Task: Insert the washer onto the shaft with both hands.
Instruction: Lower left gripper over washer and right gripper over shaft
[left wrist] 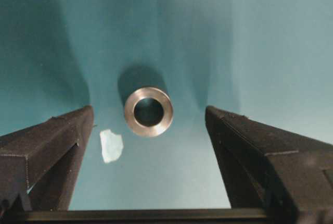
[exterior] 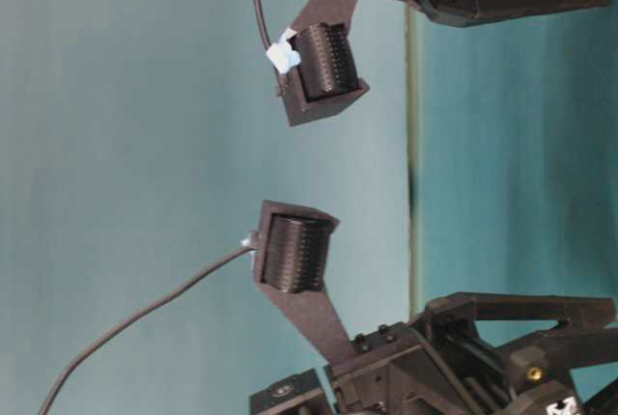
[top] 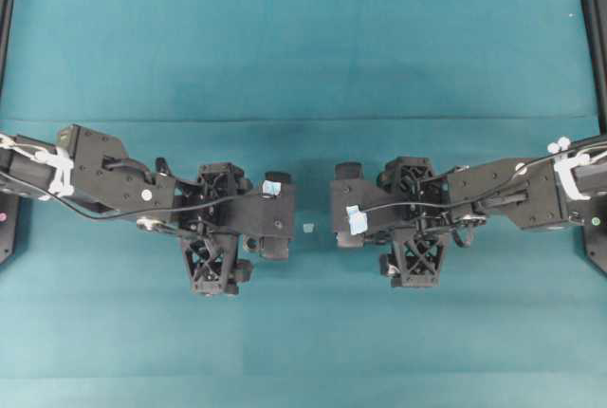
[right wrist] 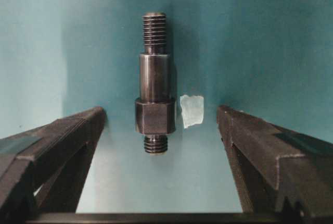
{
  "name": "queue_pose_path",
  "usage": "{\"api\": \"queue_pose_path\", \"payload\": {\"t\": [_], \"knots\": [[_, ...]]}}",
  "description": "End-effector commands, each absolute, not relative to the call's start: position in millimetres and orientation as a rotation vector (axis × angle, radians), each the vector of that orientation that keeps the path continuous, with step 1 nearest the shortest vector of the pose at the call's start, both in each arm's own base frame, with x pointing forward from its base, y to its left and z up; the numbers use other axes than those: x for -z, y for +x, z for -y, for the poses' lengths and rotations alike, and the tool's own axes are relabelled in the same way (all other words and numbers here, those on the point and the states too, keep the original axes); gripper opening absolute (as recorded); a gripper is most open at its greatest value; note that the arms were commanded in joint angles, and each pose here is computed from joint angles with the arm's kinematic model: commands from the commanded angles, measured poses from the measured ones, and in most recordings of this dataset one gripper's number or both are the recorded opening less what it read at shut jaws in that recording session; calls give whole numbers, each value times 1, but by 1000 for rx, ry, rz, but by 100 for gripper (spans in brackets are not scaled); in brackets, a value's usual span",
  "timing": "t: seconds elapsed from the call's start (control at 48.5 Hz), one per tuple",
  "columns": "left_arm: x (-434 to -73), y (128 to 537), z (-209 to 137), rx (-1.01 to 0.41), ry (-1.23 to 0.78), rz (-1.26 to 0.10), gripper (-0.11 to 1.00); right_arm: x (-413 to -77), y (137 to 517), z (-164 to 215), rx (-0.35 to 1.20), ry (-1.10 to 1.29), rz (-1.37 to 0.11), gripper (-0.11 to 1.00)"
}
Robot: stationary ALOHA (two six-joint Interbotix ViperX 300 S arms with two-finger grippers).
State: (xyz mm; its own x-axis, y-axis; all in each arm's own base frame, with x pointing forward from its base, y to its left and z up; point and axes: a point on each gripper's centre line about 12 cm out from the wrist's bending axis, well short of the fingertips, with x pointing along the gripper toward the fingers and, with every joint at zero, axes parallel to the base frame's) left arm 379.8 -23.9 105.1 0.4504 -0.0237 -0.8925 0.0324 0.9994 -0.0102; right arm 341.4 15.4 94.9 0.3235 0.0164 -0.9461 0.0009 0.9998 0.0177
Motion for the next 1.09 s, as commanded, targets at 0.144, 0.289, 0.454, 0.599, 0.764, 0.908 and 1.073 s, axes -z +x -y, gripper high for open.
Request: {"api": "queue_pose_path", "payload": {"t": [0.144,0.289,0.454,0.599,0.764,0.908,1.073], "knots": [[-104,384,25,31,-1,-1077,93,-95,343,-17,-8,22,-1234,95],[-101,382,25,28,-5,-1088,93,-96,344,-17,-8,23,-1225,95],[-99,380,24,17,-22,-1094,93,-95,345,-16,-7,24,-1223,95],[-99,381,24,16,-24,-1093,93,-95,347,-16,-7,24,-1220,95],[-99,381,25,15,-25,-1091,93,-96,349,-14,-2,28,-1212,95],[-99,381,25,15,-25,-1091,93,-96,349,-12,5,33,-1211,95],[-99,381,24,15,-25,-1093,93,-96,349,-10,7,34,-1211,94]]}}
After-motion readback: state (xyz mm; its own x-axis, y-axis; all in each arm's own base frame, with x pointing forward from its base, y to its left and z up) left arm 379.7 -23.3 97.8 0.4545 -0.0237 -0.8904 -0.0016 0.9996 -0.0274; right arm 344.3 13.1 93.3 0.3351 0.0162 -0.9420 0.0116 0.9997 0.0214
